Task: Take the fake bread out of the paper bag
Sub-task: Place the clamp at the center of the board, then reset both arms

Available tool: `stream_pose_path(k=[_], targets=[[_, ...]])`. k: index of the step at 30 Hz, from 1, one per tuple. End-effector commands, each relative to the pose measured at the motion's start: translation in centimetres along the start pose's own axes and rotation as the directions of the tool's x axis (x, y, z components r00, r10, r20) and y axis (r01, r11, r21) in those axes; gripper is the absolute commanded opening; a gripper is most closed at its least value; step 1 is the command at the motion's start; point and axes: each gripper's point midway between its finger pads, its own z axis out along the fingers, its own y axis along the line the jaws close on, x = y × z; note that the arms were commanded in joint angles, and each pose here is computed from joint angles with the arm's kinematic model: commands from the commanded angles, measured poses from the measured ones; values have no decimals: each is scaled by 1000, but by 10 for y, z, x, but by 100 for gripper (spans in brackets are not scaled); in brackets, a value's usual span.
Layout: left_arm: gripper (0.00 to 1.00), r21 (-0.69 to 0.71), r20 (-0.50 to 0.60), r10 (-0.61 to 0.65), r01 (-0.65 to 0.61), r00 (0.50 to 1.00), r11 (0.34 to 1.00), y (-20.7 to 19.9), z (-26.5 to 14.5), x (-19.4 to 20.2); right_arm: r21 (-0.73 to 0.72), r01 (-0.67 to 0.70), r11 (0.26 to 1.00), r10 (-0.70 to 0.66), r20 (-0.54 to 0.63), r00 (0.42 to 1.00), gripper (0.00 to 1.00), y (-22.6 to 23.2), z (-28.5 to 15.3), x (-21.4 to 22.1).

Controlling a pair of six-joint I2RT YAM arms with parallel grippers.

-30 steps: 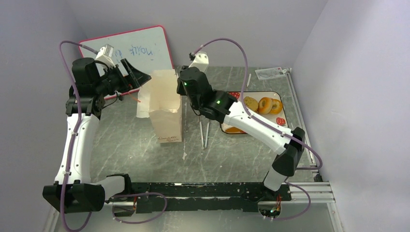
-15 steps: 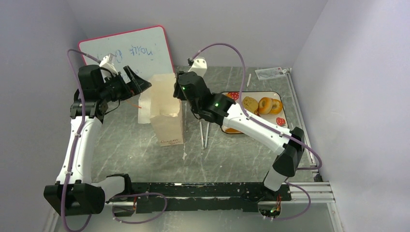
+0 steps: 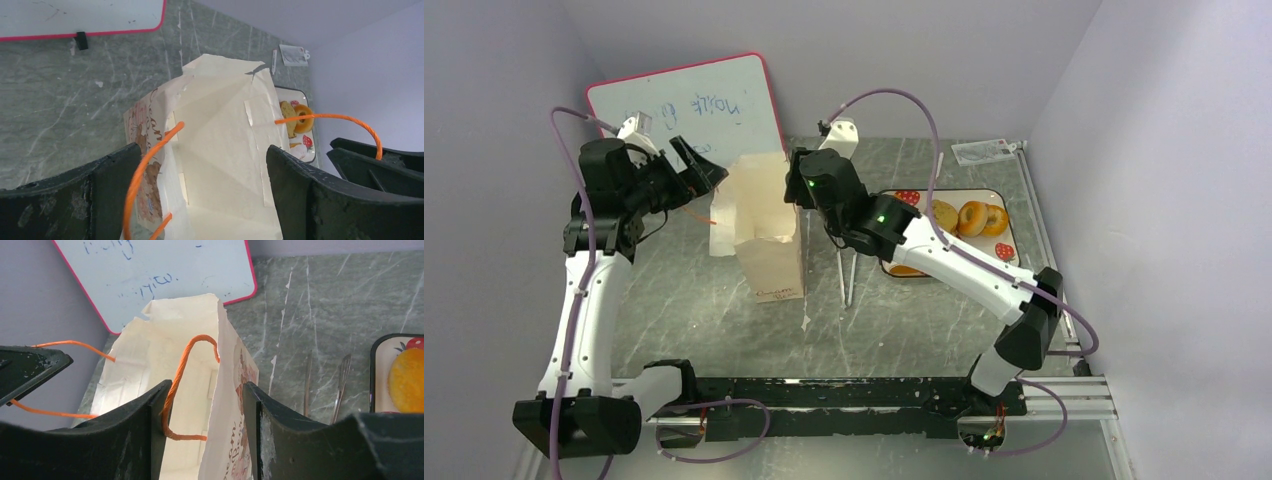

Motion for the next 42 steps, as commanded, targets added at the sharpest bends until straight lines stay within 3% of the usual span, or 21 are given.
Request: stream_pose_path(k=[1,19,29,36,40,42], targets=[[99,-76,55,-14,18,998,997,9,-11,-7,-12,5,1000,-5,14,1000,57,-2,-13,-10],[99,-237,228,17,39,973,971,19,-55,-37,-37,20,999,-19,13,1000,60,-7,-39,-19],[99,-446,463,99,136,881,884,42,-117,-77,-17,25,1000,-24,49,999,60,-26,-72,-37],[99,-618,545,233,199,805,760,69,-147,-108,122,54,991,-68,111,992,64,-79,-93,-60],[98,-689,528,287,206,799,695,94,-133,-119,263,67,963,-98,109,989,66,-142,-78,-64],[98,-676,551,298,207,779,707,105,-121,-122,358,59,932,-108,120,987,67,-184,-67,-71]])
